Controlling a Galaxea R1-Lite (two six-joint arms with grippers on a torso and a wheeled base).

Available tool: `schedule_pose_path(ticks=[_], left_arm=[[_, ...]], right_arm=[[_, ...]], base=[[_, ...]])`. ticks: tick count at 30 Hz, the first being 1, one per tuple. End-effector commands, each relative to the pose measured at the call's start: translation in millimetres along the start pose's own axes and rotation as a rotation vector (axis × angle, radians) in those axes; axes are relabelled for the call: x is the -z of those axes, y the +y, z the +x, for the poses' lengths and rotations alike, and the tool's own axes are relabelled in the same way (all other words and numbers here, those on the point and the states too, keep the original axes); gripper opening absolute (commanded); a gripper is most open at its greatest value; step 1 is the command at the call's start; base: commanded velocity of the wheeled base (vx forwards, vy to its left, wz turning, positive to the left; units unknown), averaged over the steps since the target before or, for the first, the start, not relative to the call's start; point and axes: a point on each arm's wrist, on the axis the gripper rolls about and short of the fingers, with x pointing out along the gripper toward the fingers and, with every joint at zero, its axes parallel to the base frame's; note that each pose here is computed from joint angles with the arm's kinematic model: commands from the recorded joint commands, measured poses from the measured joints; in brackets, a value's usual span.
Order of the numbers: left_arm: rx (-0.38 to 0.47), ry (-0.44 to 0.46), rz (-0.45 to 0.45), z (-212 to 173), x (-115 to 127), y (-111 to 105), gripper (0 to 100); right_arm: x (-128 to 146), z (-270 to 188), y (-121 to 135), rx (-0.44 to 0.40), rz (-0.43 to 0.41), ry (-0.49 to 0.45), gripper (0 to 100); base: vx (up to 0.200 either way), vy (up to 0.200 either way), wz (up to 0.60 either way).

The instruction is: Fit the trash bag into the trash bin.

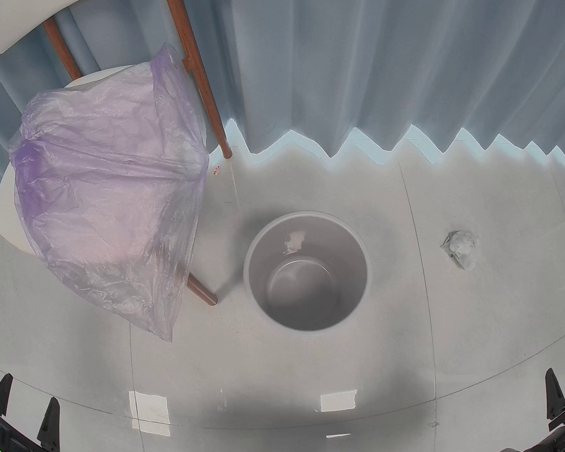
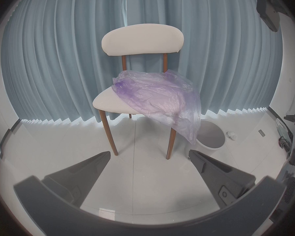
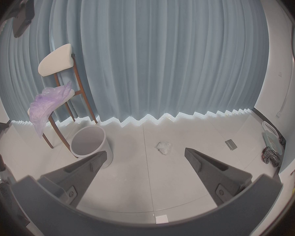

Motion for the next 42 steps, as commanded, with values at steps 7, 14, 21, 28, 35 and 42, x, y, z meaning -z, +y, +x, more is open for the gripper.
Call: schedule_pose_path(ticks=[7,14,21,28,35,42], left_arm=[[-0.015,-0.006,-0.027,0,5,0,100],[-0.018,-0.007,-0.032,0,4,0,100],[-0.02,-0.01,-0.032,0,4,0,100],[-0.032,-0.092,-0.032,0,-4,1,100],[-0.056,-0.285,0.039,-4,-24,1,100],[-0.058,-0.292,0.035,-4,-25,1,100]], right_arm=[[5,0,0,0.001,0.0,0.0,100],[5,0,0,0.001,0.0,0.0,100],[5,0,0,0.001,0.0,0.0,100],[5,0,0,0.001,-0.002,0.0,100],[5,0,0,0.001,0.0,0.0,100],[5,0,0,0.001,0.0,0.0,100]], base=[[0.0,0.0,0.0],[0.0,0.0,0.0],[0.0,0.0,0.0],[0.0,0.0,0.0],[0.0,0.0,0.0],[0.0,0.0,0.0]])
